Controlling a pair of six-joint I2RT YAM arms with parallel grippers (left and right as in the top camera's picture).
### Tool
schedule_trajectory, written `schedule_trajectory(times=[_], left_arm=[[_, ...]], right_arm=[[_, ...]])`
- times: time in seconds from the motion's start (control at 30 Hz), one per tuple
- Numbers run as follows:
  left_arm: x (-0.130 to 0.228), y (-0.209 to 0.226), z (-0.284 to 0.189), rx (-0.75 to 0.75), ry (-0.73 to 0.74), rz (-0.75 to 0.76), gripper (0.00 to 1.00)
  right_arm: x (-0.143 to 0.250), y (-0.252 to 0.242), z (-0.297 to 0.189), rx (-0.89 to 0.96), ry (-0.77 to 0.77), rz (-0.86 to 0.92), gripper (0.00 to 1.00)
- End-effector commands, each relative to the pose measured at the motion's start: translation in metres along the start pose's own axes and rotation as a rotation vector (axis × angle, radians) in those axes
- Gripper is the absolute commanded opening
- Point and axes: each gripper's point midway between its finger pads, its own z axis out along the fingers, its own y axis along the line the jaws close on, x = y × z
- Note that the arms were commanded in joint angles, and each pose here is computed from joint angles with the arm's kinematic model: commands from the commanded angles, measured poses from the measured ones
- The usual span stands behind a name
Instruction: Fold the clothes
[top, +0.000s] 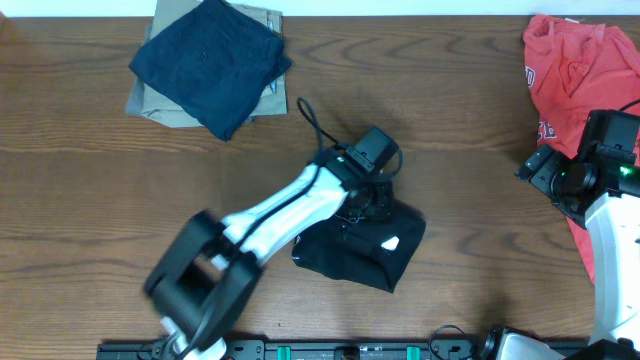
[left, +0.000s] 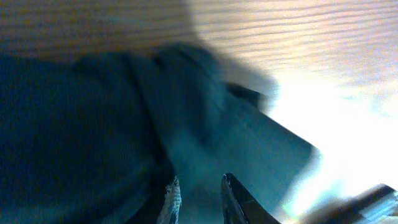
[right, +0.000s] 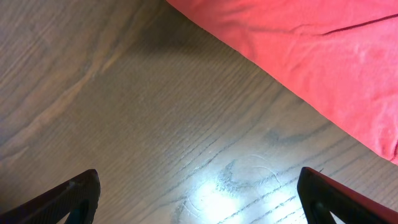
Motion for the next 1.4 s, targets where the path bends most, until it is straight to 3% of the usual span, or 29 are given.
schedule_trajectory(times=[0.0,0.2,0.67,0.87,0.9,1.0,1.23,1.37], left_arm=[[-0.005,-0.009,-0.055,0.021,-0.119,0.064,0.25],[0.005,0.016,-0.082,-0.061,-0.115,0.044,0.25],[0.075,0.129,-0.036,-0.332,0.161,-0.151,0.25],[0.093,0.164,-0.015,-0.358,0.176,-0.194,0.25],[0.095,0.167,-0.014,-0.359,0.179,-0.195,0.25],[0.099,0.168,-0.014,-0.365,0.188,-0.196,0.06],[0.083,0.141,-0.044,-0.299,0.122,-0.173,0.06],[0.064,0.112,-0.08,-0.214,0.006,-0.133,0.06]], right_arm=[[-0.003,0.0,-0.003,-0.005,-0.013,0.0,0.99],[-0.003,0.0,-0.003,-0.005,-0.013,0.0,0.99],[-0.003,0.0,-0.003,-0.005,-0.013,0.0,0.99],[-0.003,0.0,-0.003,-0.005,-0.013,0.0,0.99],[-0.003,0.0,-0.003,-0.005,-0.013,0.0,0.99],[-0.003,0.0,-0.003,-0.005,-0.013,0.0,0.99],[-0.003,0.0,-0.003,-0.005,-0.013,0.0,0.99],[-0.003,0.0,-0.003,-0.005,-0.013,0.0,0.99]])
